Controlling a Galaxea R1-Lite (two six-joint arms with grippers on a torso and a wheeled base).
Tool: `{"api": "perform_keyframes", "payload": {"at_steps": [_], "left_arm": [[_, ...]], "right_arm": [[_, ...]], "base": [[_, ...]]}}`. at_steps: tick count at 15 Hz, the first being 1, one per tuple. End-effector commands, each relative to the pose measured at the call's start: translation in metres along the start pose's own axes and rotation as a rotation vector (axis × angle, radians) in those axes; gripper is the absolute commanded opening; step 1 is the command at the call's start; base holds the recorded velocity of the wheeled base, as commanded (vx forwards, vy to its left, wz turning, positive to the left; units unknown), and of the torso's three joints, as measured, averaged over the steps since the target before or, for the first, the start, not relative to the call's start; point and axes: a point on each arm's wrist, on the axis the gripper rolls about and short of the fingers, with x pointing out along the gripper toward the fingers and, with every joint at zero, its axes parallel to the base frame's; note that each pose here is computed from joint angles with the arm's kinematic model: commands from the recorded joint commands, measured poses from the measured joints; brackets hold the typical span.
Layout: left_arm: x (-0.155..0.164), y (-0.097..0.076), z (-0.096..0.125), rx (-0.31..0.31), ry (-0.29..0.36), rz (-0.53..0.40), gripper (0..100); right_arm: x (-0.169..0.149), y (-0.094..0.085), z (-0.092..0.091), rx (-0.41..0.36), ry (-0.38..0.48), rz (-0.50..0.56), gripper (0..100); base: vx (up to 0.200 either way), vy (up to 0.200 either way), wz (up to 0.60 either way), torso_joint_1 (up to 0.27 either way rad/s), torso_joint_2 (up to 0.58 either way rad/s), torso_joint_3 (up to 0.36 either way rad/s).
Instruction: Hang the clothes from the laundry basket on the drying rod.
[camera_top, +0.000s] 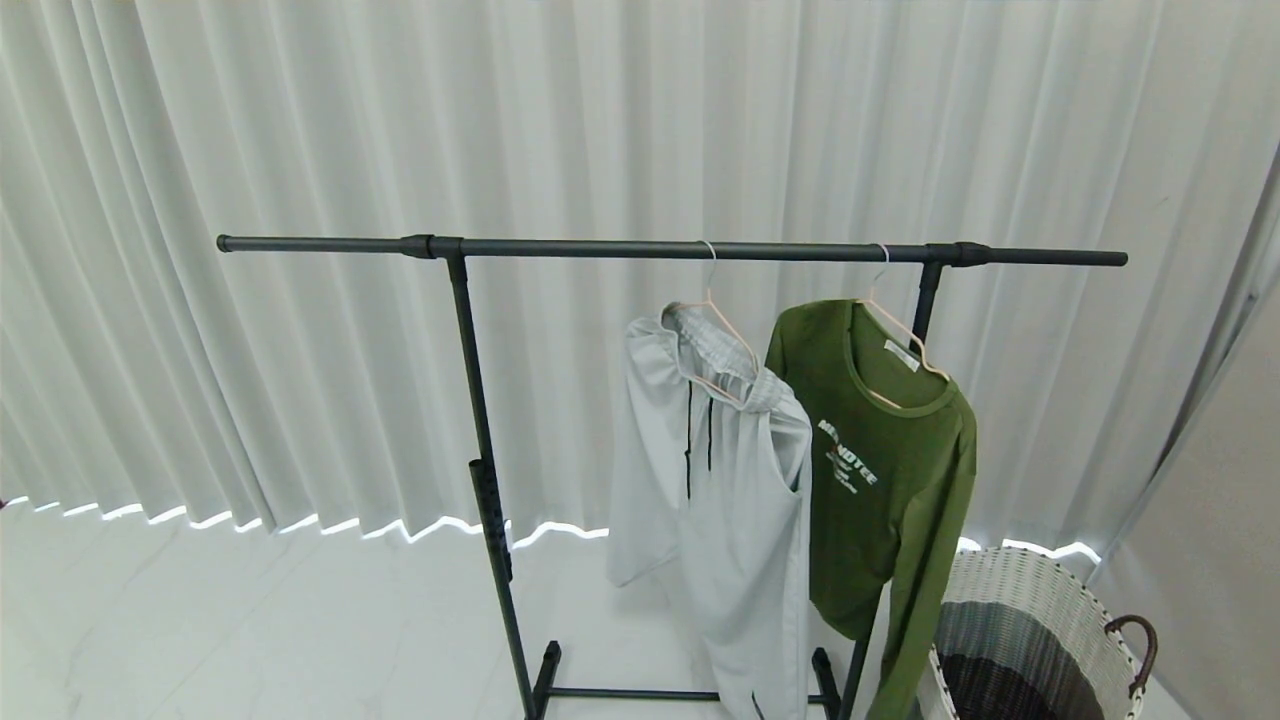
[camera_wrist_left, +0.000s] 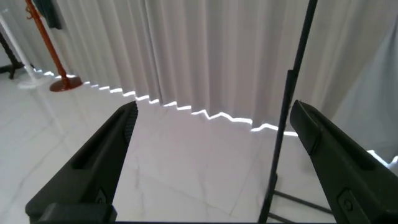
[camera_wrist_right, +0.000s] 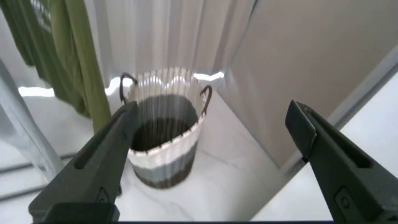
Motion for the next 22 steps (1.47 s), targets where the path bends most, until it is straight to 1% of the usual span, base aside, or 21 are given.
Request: {"api": "perform_keyframes", "payload": {"at_steps": [1,2,3,4,5,7,10,11,13,14,22], "left_arm": [[-0.0022,0.0000,-0.0012,-0.005,-0.046,-0.076,100],[-0.0051,-0.0019,-0.0020,-0.046,-0.101,-0.228,100],[-0.0059,-0.0043,-0.0018,-0.113,-0.104,-0.340,100],[-0.0060,-0.0052,-0.0038,-0.152,-0.080,-0.369,100],[-0.0059,-0.0054,-0.0050,-0.162,-0.066,-0.372,100],[-0.0059,-0.0055,-0.0051,-0.163,-0.064,-0.372,100],[-0.0059,-0.0055,-0.0051,-0.163,-0.064,-0.372,100],[-0.0059,-0.0055,-0.0051,-0.163,-0.064,-0.372,100],[-0.0059,-0.0055,-0.0051,-0.163,-0.064,-0.372,100],[-0.0059,-0.0055,-0.0051,-0.163,-0.064,-0.372,100],[-0.0059,-0.0055,-0.0051,-0.163,-0.064,-0.372,100]], "right_arm": [[-0.0006,-0.0003,-0.0017,0.032,-0.013,-0.005,100],[-0.0003,-0.0001,-0.0022,0.052,-0.013,-0.006,100],[0.0001,0.0001,-0.0026,0.061,-0.013,-0.003,100],[0.0002,0.0002,-0.0024,0.066,-0.013,-0.002,100],[0.0001,0.0001,-0.0025,0.076,-0.014,-0.002,100],[0.0002,0.0002,-0.0024,0.101,-0.013,0.000,100],[0.0001,0.0001,-0.0025,0.077,-0.014,-0.003,100],[0.0004,0.0002,-0.0025,0.093,-0.014,-0.003,100],[0.0004,0.0003,-0.0018,0.167,-0.020,0.002,100],[0.0004,0.0002,-0.0018,0.173,-0.020,-0.002,100],[0.0007,0.0004,-0.0026,0.173,-0.017,0.002,100]], "base": [[0.000,0.000,0.00,0.000,0.00,0.000],[0.000,0.000,0.00,0.000,0.00,0.000],[0.000,0.000,0.00,0.000,0.00,0.000],[0.000,0.000,0.00,0.000,0.00,0.000],[0.000,0.000,0.00,0.000,0.00,0.000],[0.000,0.000,0.00,0.000,0.00,0.000],[0.000,0.000,0.00,0.000,0.00,0.000],[0.000,0.000,0.00,0.000,0.00,0.000],[0.000,0.000,0.00,0.000,0.00,0.000],[0.000,0.000,0.00,0.000,0.00,0.000],[0.000,0.000,0.00,0.000,0.00,0.000]]}}
